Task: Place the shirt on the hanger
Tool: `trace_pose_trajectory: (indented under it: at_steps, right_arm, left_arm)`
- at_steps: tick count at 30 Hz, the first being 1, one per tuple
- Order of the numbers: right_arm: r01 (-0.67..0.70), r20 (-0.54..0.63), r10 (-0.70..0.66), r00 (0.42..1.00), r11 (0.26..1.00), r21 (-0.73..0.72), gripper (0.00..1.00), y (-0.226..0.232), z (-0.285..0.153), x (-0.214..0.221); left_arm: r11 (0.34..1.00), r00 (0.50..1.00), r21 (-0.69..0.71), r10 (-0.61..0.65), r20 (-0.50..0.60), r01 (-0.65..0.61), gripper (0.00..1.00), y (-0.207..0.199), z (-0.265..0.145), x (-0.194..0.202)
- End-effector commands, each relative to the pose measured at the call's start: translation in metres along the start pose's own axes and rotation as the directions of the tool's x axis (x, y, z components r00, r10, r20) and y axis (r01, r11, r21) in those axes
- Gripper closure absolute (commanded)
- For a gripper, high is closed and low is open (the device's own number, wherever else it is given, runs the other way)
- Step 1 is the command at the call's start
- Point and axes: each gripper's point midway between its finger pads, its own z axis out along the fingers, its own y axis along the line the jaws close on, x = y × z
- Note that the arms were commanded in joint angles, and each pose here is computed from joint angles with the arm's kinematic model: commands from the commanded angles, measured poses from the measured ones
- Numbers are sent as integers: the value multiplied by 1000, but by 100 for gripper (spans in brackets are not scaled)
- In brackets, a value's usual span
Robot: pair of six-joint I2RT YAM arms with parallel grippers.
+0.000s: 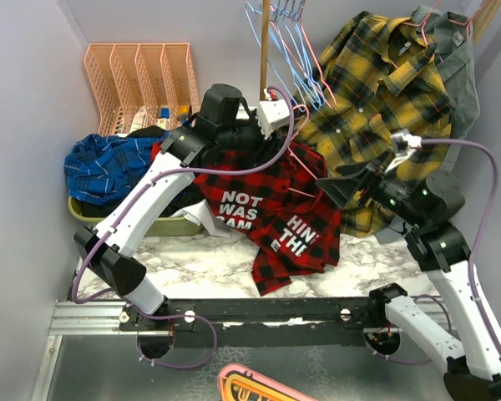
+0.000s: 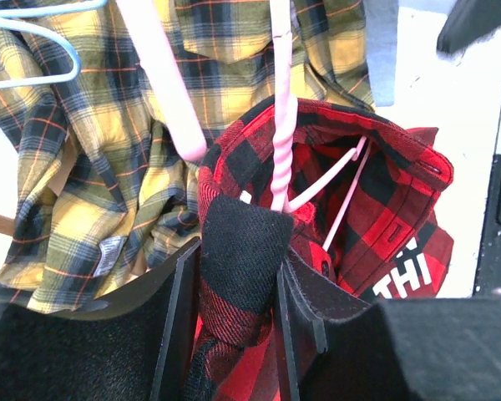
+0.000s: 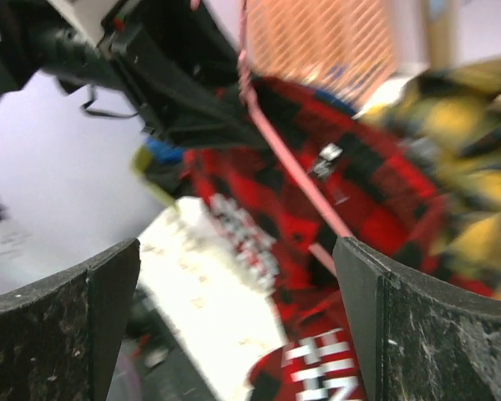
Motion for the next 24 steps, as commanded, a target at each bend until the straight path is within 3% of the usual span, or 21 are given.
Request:
trace_pose_trajectory:
  at_steps: [1,3,5,9,11,13,16,19,24]
  right_arm:
    - [277,115,-345,931,878,390,1,-75,-22,-25]
    - [297,80,-378,922,825,481,1,-112,-18,-11]
    - [294,98,-386,917,821,489,1,-131,-10,1]
    - [343,260,-420,870,892,293,0,-105,-5,3]
    - [424,309,-460,832,888,180,0,-87,-10,8]
    - [448,315,-458,831,887,109,0,-84,-11,19]
    - [380,350,-371,860,924,45,1,-92,-17,32]
    - [339,476,-305,824,941,17,2,-98,-37,50]
    - [381,380,-311,871,916,-124,6,-102,-24,84]
  left_arm:
    - [996,997,-53,75,8,-75,100,10,-4,0]
    - [995,997,-54,83,-5,-83,100,8,-7,5]
    - [994,996,-54,93,-14,-94,100,6,-11,9]
    - [991,992,-52,120,-32,-122,100,1,-17,17]
    - [989,990,-50,137,-37,-139,100,-1,-20,19]
    - [987,987,-39,155,-41,-157,100,-4,-23,21]
    - [983,982,-14,183,-41,-184,100,-9,-28,20]
    - [976,975,21,218,-44,-217,100,-15,-31,21]
    - [953,956,110,288,-52,-281,100,-28,-34,27]
